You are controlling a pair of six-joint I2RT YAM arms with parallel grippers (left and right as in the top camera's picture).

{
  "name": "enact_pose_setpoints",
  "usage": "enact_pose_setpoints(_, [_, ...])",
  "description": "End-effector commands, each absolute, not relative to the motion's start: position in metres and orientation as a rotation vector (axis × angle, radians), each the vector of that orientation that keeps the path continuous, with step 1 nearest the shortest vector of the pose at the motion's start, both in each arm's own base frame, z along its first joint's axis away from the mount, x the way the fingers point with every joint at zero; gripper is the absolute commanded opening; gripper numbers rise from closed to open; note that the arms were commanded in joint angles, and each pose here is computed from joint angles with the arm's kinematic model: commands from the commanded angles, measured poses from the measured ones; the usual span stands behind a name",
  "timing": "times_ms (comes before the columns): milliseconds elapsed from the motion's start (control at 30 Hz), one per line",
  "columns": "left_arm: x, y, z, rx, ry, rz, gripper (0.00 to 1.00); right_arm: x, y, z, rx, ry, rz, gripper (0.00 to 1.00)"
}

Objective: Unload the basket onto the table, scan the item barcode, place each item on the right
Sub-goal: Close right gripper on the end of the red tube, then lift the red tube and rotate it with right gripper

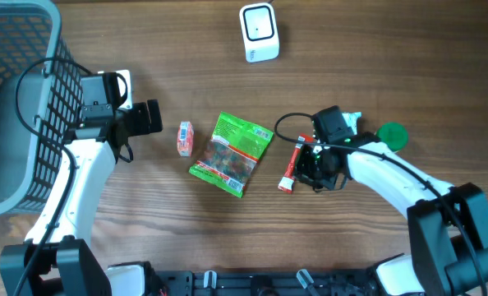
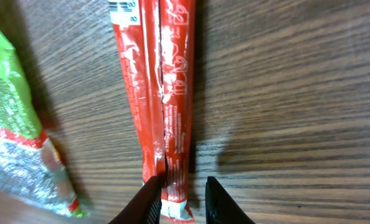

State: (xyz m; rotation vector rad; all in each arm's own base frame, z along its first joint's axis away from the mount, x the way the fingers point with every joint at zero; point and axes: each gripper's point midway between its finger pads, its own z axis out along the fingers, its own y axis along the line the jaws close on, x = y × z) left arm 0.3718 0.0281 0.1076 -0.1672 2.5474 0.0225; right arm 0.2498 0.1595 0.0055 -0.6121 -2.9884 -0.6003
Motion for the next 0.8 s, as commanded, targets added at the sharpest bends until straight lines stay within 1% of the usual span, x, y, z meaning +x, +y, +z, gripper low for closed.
enact_pose_setpoints(0, [0.376, 0.031, 0.118, -0.168, 2.516, 0.034, 1.00, 0.258, 0.164, 0.005, -0.643, -3.088, -0.480, 0.24])
enact_pose_setpoints(100, [0.376, 0.031, 0.118, -0.168, 2.516, 0.034, 1.00, 0.255, 0.166, 0.003, -0.641, -3.137, -0.397, 0.22])
enact_pose_setpoints(267, [0.376, 0.031, 0.118, -0.168, 2.516, 0.034, 1.00, 0.256, 0.161, 0.002, -0.634, -3.168, -0.346, 0.17])
enact_pose_setpoints(333, [0.376, 0.031, 0.118, -0.168, 2.516, 0.034, 1.00, 0.257, 0.146, 0.000, -0.649, -3.208, -0.220, 0.17])
enact_pose_setpoints(400, [0.376, 0.031, 0.118, -0.168, 2.516, 0.034, 1.00, 0.256, 0.135, -0.001, -0.578, -3.242, -0.122, 0.17])
enact_pose_setpoints(500, [0.376, 0.031, 0.118, -0.168, 2.516, 0.034, 1.00, 0.251, 0.099, -0.001, -0.467, -3.283, 0.185, 0.17])
enact_pose_setpoints(533, [0.376, 0.031, 0.118, -0.168, 2.516, 0.034, 1.00, 0.250, 0.093, 0.000, -0.451, -3.279, 0.229, 0.17])
enact_pose_setpoints(567, [0.376, 0.031, 0.118, -0.168, 2.516, 0.034, 1.00, 0.251, 0.091, 0.001, -0.410, -3.277, 0.228, 0.18])
enact_pose_setpoints(633, [0.376, 0.031, 0.118, -0.168, 2.516, 0.034, 1.00, 0.255, 0.101, 0.005, -0.333, -3.261, 0.110, 0.22])
enact_pose_setpoints(667, [0.376, 0.031, 0.118, -0.168, 2.516, 0.034, 1.00, 0.258, 0.108, 0.009, -0.344, -3.249, 0.034, 0.25])
enact_pose_setpoints(767, [0.376, 0.031, 0.118, -0.168, 2.516, 0.034, 1.00, 0.260, 0.116, 0.019, -0.374, -3.203, -0.077, 0.27])
